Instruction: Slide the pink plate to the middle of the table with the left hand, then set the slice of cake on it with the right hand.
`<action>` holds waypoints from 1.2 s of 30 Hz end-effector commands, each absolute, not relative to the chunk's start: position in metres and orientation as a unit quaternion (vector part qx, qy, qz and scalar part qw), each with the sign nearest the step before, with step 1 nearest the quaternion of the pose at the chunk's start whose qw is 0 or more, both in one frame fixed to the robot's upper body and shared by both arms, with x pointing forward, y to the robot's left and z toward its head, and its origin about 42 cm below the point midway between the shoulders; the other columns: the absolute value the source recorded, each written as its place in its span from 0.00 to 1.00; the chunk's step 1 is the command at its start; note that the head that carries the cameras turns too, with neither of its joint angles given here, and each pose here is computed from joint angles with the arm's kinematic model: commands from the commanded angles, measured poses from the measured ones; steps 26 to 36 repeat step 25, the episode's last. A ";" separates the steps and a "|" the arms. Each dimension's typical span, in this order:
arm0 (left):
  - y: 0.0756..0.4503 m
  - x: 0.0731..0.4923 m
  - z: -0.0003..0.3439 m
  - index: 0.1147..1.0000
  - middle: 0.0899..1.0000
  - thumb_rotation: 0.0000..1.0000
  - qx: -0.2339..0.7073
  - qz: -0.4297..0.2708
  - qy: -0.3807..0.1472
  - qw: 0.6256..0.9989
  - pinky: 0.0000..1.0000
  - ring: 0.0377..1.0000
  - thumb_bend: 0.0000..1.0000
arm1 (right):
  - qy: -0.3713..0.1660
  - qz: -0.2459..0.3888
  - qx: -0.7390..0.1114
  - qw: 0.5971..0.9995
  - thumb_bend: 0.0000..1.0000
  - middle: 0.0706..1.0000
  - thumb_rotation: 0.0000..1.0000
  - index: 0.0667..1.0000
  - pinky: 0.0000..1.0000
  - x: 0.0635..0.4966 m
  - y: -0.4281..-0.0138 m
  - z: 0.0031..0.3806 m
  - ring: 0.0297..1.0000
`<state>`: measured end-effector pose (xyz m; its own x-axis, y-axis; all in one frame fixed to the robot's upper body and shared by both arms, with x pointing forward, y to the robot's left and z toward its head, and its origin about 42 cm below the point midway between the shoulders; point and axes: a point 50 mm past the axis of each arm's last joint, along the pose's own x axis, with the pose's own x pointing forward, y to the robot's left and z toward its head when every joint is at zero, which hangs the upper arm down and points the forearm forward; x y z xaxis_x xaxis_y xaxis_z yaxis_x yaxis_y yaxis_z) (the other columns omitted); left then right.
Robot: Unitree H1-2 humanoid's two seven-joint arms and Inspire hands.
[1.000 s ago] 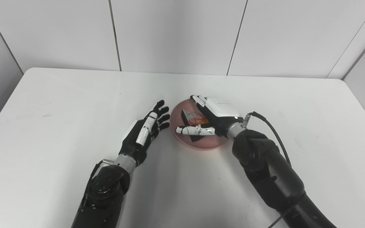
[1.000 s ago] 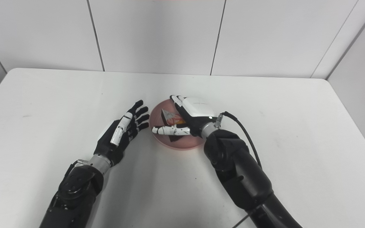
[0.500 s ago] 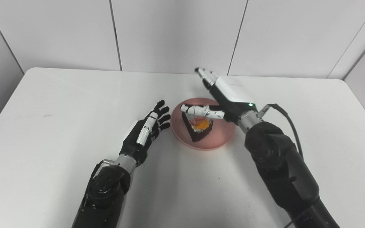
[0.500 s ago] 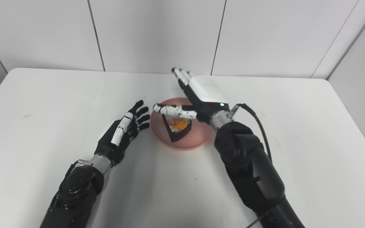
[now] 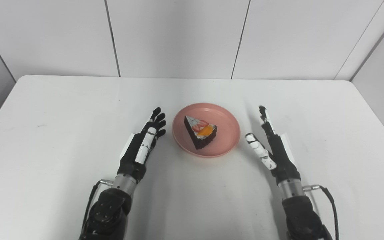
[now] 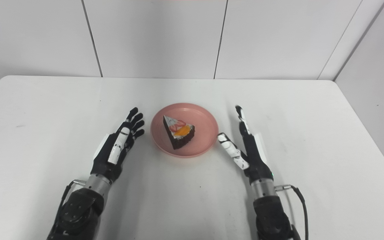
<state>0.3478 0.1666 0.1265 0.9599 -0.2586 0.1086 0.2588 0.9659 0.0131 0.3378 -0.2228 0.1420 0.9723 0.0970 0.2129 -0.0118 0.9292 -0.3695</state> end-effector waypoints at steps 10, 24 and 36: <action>0.191 0.322 0.099 1.00 1.00 1.00 0.062 -0.111 -0.009 0.992 1.00 1.00 0.42 | -0.149 0.021 -0.168 0.974 0.43 1.00 1.00 1.00 1.00 0.346 -0.210 0.130 1.00; 0.189 0.323 0.100 0.99 1.00 1.00 0.078 -0.124 -0.005 0.989 0.97 0.99 0.39 | -0.132 0.026 -0.143 0.981 0.33 0.99 1.00 0.98 0.96 0.342 -0.203 0.132 0.99; 0.188 0.323 0.101 0.99 1.00 1.00 0.077 -0.124 -0.004 0.989 0.97 0.99 0.40 | -0.131 0.026 -0.142 0.981 0.33 0.99 1.00 0.98 0.96 0.342 -0.203 0.132 0.99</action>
